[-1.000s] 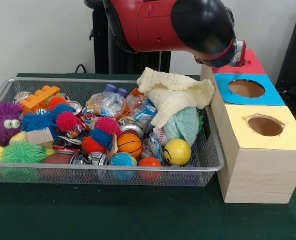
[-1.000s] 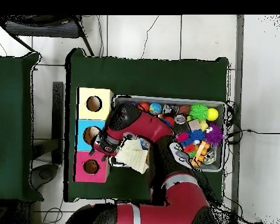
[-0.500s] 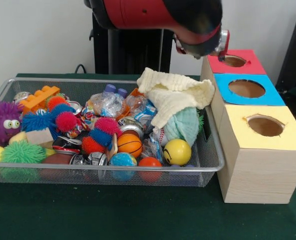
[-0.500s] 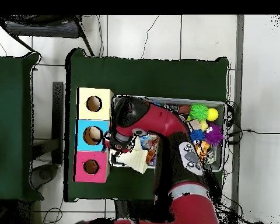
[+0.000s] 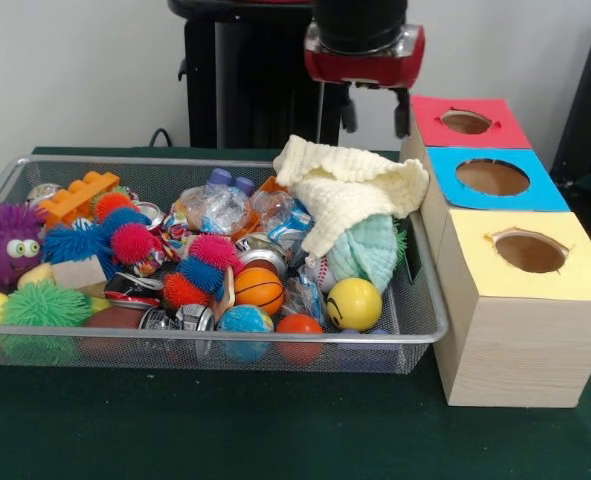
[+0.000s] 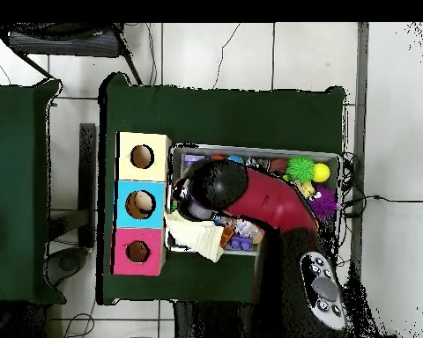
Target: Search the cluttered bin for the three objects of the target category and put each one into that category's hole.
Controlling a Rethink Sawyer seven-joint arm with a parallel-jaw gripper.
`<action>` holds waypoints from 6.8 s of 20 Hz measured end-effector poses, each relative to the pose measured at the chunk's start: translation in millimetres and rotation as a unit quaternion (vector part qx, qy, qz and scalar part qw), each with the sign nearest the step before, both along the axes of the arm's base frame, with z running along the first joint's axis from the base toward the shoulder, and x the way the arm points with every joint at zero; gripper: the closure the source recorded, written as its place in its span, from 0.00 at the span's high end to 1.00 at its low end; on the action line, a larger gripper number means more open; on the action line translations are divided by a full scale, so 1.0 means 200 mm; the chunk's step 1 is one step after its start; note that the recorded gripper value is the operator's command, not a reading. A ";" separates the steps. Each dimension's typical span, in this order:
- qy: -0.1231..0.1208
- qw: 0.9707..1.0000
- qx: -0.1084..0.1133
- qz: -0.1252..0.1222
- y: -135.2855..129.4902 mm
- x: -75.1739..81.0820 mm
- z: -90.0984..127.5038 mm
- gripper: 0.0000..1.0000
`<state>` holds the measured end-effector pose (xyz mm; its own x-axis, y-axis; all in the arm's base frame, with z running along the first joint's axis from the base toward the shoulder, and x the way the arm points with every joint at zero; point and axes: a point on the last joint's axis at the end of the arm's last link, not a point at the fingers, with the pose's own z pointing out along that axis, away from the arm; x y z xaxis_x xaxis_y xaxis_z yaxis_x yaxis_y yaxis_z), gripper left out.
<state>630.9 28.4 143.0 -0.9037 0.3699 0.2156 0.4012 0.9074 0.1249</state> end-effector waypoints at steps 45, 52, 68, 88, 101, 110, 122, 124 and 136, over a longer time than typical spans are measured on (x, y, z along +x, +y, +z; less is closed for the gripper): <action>-0.083 0.990 -0.112 0.038 -1.13 -0.48 -0.72 1.00; -0.082 0.992 -0.098 0.023 -1.27 -0.32 -0.81 1.00; -0.022 0.997 -0.073 0.028 -1.46 -0.08 -0.84 1.00; 0.021 0.993 -0.109 0.041 -1.63 -0.04 -0.52 1.00; -0.002 0.993 -0.117 0.025 -1.72 0.03 -0.47 1.00; -0.018 0.994 -0.103 0.013 -1.71 -0.01 -0.63 1.00; -0.086 0.991 -0.105 0.009 -1.64 0.01 -0.93 1.00; -0.091 0.990 -0.107 0.010 -1.64 0.02 -0.96 1.00; -0.007 0.989 -0.140 0.053 -1.55 0.05 -0.94 1.00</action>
